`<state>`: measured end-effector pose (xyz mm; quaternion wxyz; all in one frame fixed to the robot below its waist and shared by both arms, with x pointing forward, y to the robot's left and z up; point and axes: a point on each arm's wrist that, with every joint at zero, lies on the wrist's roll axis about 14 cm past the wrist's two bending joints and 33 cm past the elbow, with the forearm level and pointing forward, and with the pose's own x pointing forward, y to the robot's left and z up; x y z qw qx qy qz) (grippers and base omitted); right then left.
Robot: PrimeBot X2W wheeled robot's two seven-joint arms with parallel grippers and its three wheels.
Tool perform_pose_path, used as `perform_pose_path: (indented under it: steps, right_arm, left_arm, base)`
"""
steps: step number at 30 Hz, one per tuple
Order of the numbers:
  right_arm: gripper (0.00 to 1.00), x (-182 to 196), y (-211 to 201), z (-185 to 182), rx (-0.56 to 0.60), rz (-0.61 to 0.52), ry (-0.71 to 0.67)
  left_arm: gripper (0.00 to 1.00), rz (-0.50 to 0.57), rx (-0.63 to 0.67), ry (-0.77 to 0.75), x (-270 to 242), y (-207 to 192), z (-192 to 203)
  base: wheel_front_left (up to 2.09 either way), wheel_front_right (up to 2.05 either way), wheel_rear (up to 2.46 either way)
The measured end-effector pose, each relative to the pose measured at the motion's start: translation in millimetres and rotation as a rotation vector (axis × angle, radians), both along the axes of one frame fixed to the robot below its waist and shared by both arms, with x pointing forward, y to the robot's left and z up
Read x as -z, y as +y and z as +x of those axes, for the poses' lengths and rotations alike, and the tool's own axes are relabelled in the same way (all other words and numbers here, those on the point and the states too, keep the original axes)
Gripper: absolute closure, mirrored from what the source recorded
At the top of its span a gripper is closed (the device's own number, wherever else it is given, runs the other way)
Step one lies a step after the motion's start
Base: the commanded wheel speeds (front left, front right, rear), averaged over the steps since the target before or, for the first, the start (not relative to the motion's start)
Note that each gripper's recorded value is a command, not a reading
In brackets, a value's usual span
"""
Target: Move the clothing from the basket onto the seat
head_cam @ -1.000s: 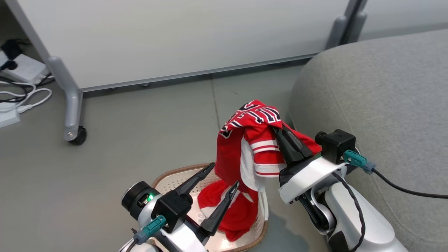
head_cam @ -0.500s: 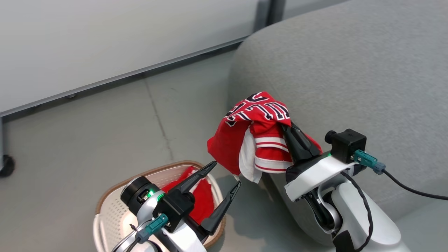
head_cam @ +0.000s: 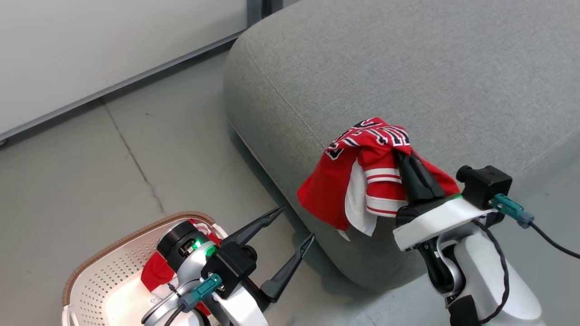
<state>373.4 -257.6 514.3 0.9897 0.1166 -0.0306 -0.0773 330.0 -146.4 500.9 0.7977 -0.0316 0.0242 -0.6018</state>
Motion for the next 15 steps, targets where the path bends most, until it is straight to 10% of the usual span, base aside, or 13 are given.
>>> perform_pose_path:
  steps: [15]
  right_arm:
    - [1.0,-53.3,-69.6,57.2,0.157,-0.065,-0.132]
  left_arm:
    - [0.0,-0.008,0.002,-0.081,4.5,3.6,49.0]
  base:
    - [0.0,0.0,0.0]
